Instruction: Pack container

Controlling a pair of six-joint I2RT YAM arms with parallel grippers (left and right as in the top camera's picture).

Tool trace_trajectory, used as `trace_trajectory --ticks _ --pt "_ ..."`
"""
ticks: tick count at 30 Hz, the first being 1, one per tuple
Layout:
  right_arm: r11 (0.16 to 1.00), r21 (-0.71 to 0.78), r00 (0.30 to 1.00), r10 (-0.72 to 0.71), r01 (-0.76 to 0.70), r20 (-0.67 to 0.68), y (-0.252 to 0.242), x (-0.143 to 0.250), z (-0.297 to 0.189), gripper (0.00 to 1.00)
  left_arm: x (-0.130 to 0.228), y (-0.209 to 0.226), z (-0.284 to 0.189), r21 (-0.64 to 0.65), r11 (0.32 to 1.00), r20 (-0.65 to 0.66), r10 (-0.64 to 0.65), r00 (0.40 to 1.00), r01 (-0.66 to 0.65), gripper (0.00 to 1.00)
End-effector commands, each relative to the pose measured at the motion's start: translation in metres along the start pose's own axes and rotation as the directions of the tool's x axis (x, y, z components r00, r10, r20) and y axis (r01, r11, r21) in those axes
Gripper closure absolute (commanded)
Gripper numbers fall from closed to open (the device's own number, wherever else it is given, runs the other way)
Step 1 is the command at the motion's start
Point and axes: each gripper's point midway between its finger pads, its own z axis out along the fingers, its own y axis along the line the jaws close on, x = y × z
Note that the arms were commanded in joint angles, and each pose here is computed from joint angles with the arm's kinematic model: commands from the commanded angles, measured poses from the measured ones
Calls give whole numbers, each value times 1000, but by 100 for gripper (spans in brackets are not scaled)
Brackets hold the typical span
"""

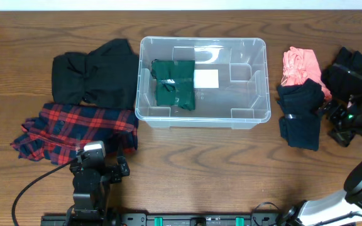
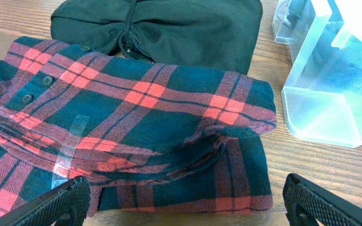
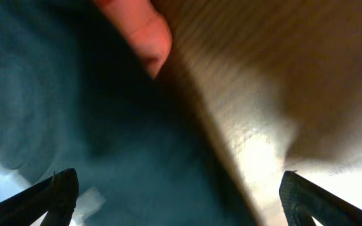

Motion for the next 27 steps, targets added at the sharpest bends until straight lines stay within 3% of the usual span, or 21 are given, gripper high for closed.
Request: trace_trajectory --ticks 1,3,9,10,12,15,21,27 --pt "999 -35 998 -28 27 -50 -2 16 26 1 3 2 2 -9 1000 -2 12 1000 -12 2" --pt "997 -70 997 -44 39 -63 2 23 37 4 3 2 2 -10 1000 -2 12 1000 -12 2" --pt "993 -95 994 -81 74 -78 8 36 47 31 3 2 2 -9 1000 -2 12 1000 -12 2" --pt "993 -95 994 -80 72 -80 8 37 47 38 3 2 2 -9 1000 -2 12 1000 -12 2" --pt "994 -93 993 -69 60 -91 8 40 46 61 3 2 2 -9 1000 -2 12 1000 -12 2" --pt "995 -93 994 -35 25 -102 10 42 39 81 3 2 2 -9 1000 -2 12 1000 -12 2" --pt "973 -213 996 -93 91 3 58 41 -27 98 3 2 2 -10 1000 -2 12 1000 -12 2" --pt "884 -340 932 -228 319 282 129 60 -137 99 3 2 2 -9 1000 -2 12 1000 -12 2"
